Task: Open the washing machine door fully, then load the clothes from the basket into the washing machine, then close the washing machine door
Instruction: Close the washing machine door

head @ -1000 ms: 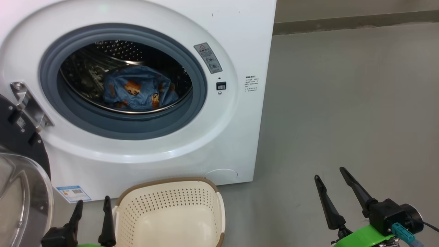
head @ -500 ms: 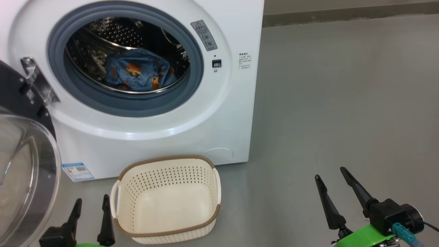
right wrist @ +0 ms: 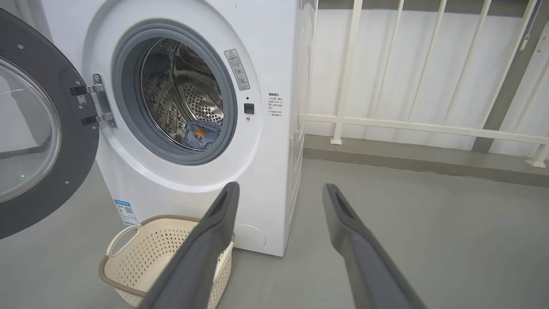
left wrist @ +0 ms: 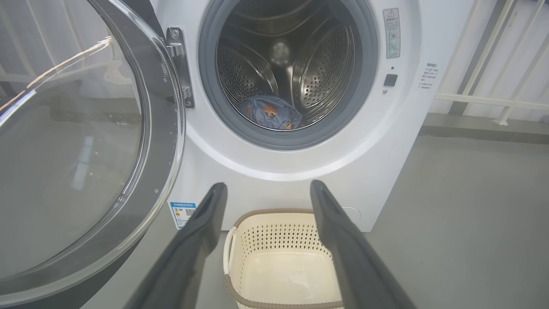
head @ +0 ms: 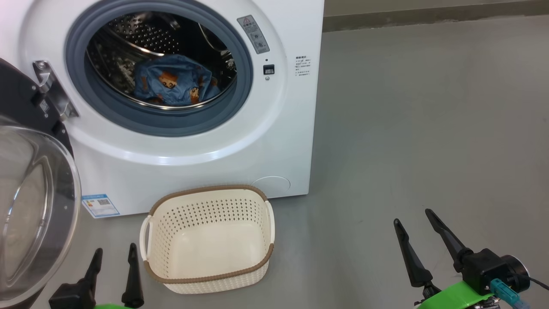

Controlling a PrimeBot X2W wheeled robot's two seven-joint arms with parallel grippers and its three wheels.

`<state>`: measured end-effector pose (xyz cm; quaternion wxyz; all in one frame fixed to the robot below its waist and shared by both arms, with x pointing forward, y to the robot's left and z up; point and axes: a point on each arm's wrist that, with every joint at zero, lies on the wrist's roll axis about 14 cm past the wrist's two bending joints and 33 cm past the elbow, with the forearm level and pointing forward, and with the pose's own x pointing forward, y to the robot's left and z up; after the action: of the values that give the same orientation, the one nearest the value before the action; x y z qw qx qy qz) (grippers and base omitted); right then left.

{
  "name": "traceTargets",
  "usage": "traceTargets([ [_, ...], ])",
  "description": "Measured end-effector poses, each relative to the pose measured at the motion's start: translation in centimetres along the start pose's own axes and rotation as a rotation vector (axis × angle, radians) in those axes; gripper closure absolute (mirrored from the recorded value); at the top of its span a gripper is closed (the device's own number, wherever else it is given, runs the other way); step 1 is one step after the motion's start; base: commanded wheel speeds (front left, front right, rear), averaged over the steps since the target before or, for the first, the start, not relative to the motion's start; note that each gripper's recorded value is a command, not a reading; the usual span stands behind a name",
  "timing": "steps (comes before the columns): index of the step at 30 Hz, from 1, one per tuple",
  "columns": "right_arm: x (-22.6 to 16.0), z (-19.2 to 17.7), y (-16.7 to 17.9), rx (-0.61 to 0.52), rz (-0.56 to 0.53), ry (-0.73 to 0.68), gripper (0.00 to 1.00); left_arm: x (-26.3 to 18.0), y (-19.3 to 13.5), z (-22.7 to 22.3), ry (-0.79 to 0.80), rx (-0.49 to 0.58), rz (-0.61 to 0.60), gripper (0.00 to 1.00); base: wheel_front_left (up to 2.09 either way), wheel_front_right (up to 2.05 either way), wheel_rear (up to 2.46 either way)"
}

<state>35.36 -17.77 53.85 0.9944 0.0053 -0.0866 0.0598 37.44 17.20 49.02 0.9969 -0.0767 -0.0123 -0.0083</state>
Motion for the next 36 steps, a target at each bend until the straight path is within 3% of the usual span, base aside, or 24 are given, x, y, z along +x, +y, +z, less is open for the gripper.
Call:
traceTargets([
  [21, 0.7, -0.1, 0.7, 0.000, 0.027, 0.000, 0.00, -0.6, 1.1, 0.2, -0.005, 0.000, 0.034, 0.00, 0.00, 0.00, 0.00],
  [36, 3.8, -0.6, 7.8, 0.038, 0.245, 0.003, 0.00, -5.1, 7.2, 1.5, -0.044, 0.015, 0.229, 0.00, 0.00, 0.00, 0.00],
])
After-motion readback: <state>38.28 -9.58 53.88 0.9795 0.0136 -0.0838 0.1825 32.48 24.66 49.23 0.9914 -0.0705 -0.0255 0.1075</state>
